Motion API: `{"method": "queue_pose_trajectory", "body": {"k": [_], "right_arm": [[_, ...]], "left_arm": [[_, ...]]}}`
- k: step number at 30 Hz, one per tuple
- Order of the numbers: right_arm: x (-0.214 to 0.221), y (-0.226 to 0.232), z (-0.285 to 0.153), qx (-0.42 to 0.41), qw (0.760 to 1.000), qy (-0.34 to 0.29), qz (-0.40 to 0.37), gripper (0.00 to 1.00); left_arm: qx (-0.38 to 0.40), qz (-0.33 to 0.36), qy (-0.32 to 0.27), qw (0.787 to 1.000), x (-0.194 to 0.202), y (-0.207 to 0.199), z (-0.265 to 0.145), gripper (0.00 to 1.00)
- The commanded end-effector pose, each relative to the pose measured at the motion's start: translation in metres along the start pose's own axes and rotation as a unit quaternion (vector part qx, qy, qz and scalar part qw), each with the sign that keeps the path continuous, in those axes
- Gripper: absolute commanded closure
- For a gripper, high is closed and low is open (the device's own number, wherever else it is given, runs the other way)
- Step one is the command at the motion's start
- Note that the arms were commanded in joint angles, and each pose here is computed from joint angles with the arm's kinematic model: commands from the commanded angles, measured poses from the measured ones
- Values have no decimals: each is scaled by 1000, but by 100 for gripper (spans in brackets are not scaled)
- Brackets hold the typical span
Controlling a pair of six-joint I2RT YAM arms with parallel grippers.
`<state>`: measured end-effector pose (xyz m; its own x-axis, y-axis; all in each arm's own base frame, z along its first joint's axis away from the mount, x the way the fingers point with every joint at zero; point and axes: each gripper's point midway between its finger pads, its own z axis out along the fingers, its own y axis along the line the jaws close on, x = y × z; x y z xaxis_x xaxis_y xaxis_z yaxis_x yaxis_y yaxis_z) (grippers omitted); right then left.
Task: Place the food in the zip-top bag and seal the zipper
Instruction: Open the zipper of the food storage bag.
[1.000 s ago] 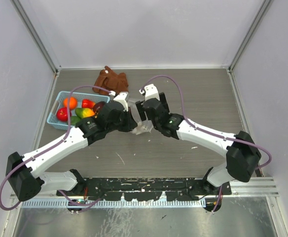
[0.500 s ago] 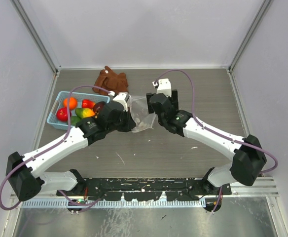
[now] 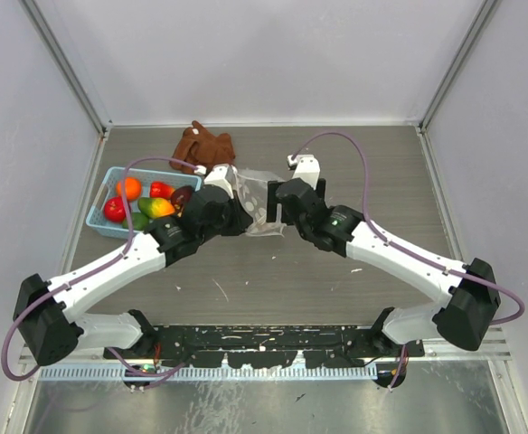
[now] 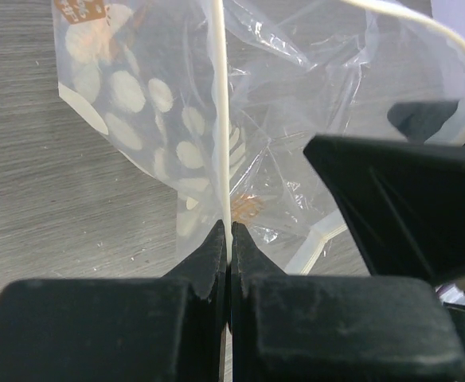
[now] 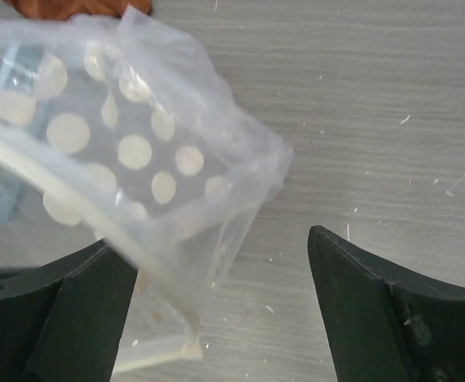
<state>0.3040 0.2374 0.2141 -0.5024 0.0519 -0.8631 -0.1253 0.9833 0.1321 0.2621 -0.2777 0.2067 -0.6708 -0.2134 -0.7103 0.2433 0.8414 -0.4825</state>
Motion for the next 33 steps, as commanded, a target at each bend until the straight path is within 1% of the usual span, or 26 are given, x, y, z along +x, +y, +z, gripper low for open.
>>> {"method": "queue_pose_trajectory", "body": {"k": [1,8,13,16,17,18,20,24,26,28,30,33], "right_arm": [[1,1,-14,10,998,-2,55,11],[24,5,-10,13,996,-13,91,14],[31,0,-5,14,992,-32,121,24],[33,6,-4,-12,990,-44,132,28],[33,8,-4,-22,990,-46,133,30],[33,10,-4,-29,989,-47,134,35],[33,11,-4,-32,989,-50,134,47],[34,8,-2,-24,991,-51,123,65],[34,7,-2,-23,991,-52,120,73],[34,6,-2,-23,992,-52,112,82],[34,7,-3,-27,993,-52,103,91],[30,9,-6,-37,994,-53,93,99]], "left_arm": [[18,-35,-52,998,-20,-11,6,100],[22,-61,-57,996,-14,-10,11,100],[26,-79,-60,995,-9,-7,12,100],[26,-90,-63,994,-7,-4,14,100],[30,-94,-65,993,-6,-5,15,100],[31,-97,-63,993,-5,-5,16,100],[29,-102,-60,993,-3,-4,18,100],[27,-106,-58,992,1,-2,19,99],[26,-108,-58,992,2,-1,18,95],[23,-109,-59,992,1,1,18,86],[13,-106,-61,992,0,5,16,74],[-8,-95,-67,993,-3,14,13,58]]}}
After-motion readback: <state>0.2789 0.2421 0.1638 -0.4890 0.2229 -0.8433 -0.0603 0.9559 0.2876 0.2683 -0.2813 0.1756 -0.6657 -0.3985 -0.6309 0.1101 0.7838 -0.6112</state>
